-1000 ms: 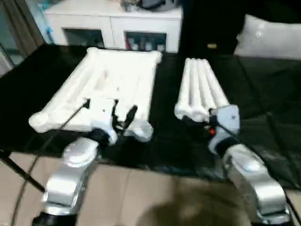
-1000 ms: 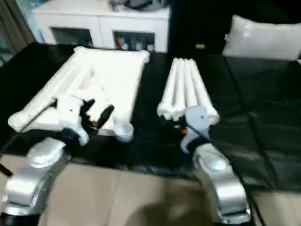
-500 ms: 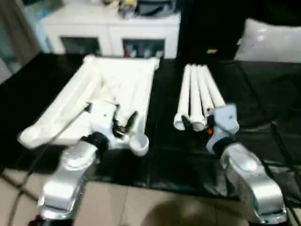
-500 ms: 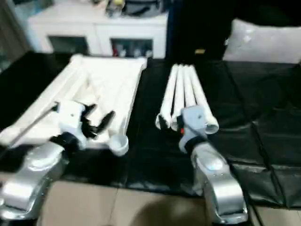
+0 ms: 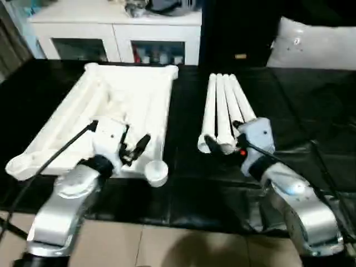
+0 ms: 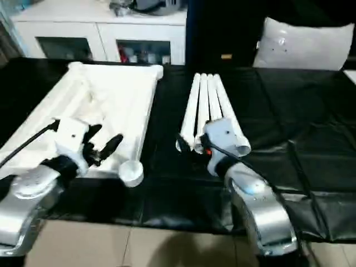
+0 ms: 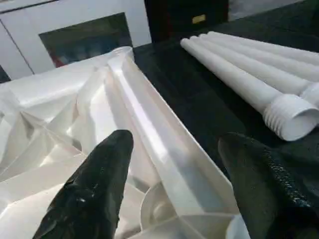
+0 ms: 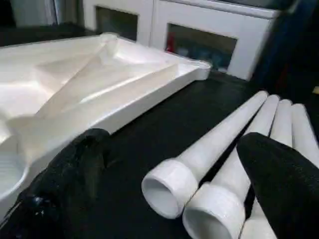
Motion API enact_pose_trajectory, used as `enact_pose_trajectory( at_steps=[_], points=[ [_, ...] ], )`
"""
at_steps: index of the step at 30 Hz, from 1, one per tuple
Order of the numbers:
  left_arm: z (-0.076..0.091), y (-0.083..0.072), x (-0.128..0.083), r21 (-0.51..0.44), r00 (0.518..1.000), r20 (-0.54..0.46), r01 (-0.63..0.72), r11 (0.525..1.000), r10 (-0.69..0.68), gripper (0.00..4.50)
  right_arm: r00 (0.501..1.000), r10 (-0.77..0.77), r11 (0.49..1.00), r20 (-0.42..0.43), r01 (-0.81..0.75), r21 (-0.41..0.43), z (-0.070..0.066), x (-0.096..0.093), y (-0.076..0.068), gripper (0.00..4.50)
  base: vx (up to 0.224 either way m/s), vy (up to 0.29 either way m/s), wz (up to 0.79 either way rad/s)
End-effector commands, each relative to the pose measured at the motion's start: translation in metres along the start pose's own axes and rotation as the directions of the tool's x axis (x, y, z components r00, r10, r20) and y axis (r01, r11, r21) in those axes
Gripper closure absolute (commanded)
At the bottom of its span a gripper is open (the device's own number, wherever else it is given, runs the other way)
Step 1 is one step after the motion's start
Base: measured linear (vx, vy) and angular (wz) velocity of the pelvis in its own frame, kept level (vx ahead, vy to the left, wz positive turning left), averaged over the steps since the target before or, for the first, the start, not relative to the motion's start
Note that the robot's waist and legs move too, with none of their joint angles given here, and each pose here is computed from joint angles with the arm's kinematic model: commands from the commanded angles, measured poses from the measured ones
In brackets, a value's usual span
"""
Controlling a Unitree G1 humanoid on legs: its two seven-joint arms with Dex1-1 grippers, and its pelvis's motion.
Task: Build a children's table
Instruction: Move to table, then move table base
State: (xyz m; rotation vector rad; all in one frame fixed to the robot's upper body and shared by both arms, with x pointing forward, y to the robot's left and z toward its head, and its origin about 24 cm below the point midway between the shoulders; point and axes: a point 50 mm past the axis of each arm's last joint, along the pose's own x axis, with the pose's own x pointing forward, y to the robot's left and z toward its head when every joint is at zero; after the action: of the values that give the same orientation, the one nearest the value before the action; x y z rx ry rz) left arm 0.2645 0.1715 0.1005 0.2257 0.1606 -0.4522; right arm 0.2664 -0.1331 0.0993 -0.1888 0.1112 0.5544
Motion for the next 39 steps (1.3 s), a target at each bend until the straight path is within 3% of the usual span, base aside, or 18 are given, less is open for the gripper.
enact_pose_trajectory(
  at_steps=[1, 5, 6, 10, 14, 19, 24, 28, 39],
  points=[
    [-0.002, 0.003, 0.0, 0.0, 0.998, -0.029, 0.058, 0.998, -0.058, 1.3, 0.997, 0.073, 0.997, -0.028, -0.073, 0.004, -0.002, 0.002, 0.003, 0.0, -0.077, 0.006, -0.05],
    [-0.011, 0.012, -0.001, 0.092, 0.972, -0.14, 0.204, 0.975, -0.191, 1.3, 0.971, 0.224, 0.974, -0.085, -0.226, -0.016, -0.006, 0.001, 0.005, 0.0, -0.063, -0.014, -0.02],
    [-0.013, 0.015, -0.001, 0.124, 0.961, -0.148, 0.252, 0.96, -0.233, 1.47, 0.959, 0.27, 0.961, -0.091, -0.274, -0.031, -0.006, 0.001, 0.007, 0.0, 0.0, 0.0, 0.0],
    [-0.013, 0.021, -0.001, 0.174, 0.93, -0.156, 0.359, 0.917, -0.334, 1.47, 0.944, 0.32, 0.945, -0.085, -0.324, -0.043, -0.004, 0.001, 0.008, 0.0, 0.0, 0.0, 0.0],
    [-0.019, 0.034, -0.002, 0.201, 0.849, -0.267, 0.512, 0.835, -0.456, 1.75, 0.916, 0.391, 0.916, -0.089, -0.397, -0.061, 0.0, 0.002, 0.009, 0.0, 0.0, 0.0, 0.0],
    [-0.023, 0.049, 0.004, 0.256, 0.799, -0.361, 0.581, 0.773, -0.481, 2.31, 0.876, 0.473, 0.877, -0.098, -0.478, -0.044, 0.0, 0.0, 0.014, 0.0, 0.0, 0.0, 0.0],
    [-0.023, 0.052, 0.011, 0.259, 0.778, -0.389, 0.606, 0.752, -0.493, 2.64, 0.845, 0.523, 0.849, -0.113, -0.528, -0.024, 0.0, -0.001, 0.019, 0.0, 0.0, 0.0, 0.0],
    [-0.029, 0.057, 0.015, 0.284, 0.737, -0.462, 0.65, 0.705, -0.494, 2.97, 0.813, 0.561, 0.822, -0.153, -0.57, -0.014, -0.004, -0.004, 0.023, 0.0, 0.0, 0.0, 0.0],
    [-0.043, 0.07, 0.027, 0.332, 0.69, -0.562, 0.693, 0.64, -0.456, 3.92, 0.799, 0.576, 0.81, -0.172, -0.586, -0.006, -0.006, -0.006, 0.024, 0.0, 0.0, 0.0, 0.0]
  ],
)
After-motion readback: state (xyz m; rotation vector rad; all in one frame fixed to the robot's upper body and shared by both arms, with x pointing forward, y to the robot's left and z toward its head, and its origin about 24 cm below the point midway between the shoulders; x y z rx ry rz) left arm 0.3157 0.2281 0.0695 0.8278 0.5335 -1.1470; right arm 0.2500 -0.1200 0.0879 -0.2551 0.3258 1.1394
